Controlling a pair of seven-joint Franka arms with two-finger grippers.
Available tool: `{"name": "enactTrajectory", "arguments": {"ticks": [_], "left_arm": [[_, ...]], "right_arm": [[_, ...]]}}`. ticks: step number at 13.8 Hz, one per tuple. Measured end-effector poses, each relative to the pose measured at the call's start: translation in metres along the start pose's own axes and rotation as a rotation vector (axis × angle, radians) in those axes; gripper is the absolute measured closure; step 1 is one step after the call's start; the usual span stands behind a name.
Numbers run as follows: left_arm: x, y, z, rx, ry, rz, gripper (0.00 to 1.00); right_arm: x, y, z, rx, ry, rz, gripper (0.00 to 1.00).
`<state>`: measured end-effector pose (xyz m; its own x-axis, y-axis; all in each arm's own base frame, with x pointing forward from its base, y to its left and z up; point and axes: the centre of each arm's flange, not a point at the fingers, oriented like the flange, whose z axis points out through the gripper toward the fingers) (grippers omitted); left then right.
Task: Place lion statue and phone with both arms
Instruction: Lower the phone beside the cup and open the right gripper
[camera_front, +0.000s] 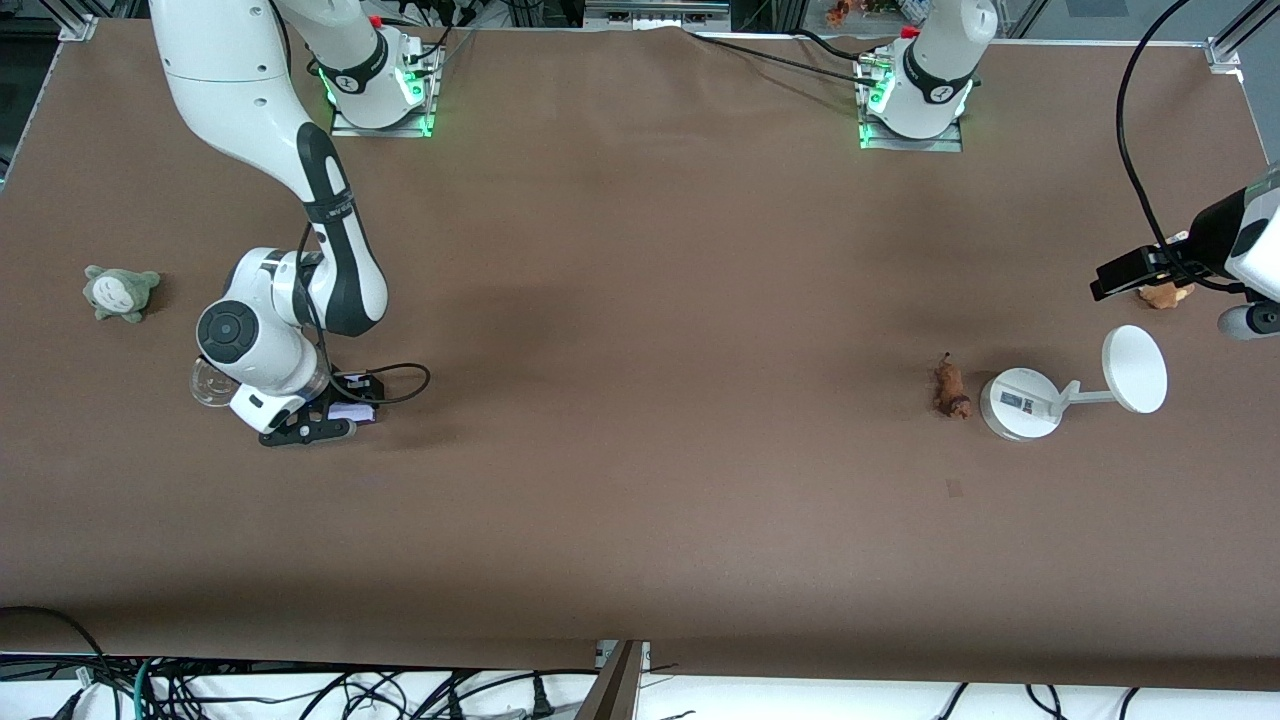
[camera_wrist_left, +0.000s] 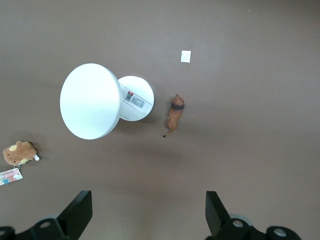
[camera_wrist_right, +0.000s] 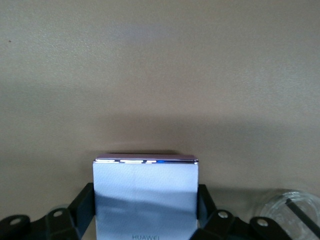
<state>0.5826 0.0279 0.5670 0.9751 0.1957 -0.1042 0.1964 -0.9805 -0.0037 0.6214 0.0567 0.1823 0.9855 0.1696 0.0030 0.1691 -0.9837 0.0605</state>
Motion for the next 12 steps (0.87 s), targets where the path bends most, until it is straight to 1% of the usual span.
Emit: {"name": "enactTrajectory", "arguments": {"ticks": [2,3,4,6,9,12], "left_arm": [[0.0,0.0,0.0,0.0,0.0,-0.001,0.0],[0.0,-0.001,0.0,0.0,0.0,-0.001,0.0],[0.0,-0.001,0.0,0.0,0.0,-0.001,0.0],[0.0,-0.001,0.0,0.0,0.0,-0.001,0.0],[0.0,-0.001,0.0,0.0,0.0,-0.002,0.0],[0.0,-0.002,0.0,0.0,0.0,-0.003,0.0]], "right_arm": [[0.0,0.0,0.0,0.001,0.0,0.002,0.15],[0.0,0.0,0.0,0.002,0.001,0.003,0.13],[0.0,0.0,0.0,0.002,0.002,0.003,0.13],[0.001,0.0,-0.001,0.002,0.005,0.004,0.04],[0.002,0.0,-0.002,0.002,0.01,0.003,0.04],[0.01,-0.002,-0.018,0.013,0.03,0.003,0.04]]}}
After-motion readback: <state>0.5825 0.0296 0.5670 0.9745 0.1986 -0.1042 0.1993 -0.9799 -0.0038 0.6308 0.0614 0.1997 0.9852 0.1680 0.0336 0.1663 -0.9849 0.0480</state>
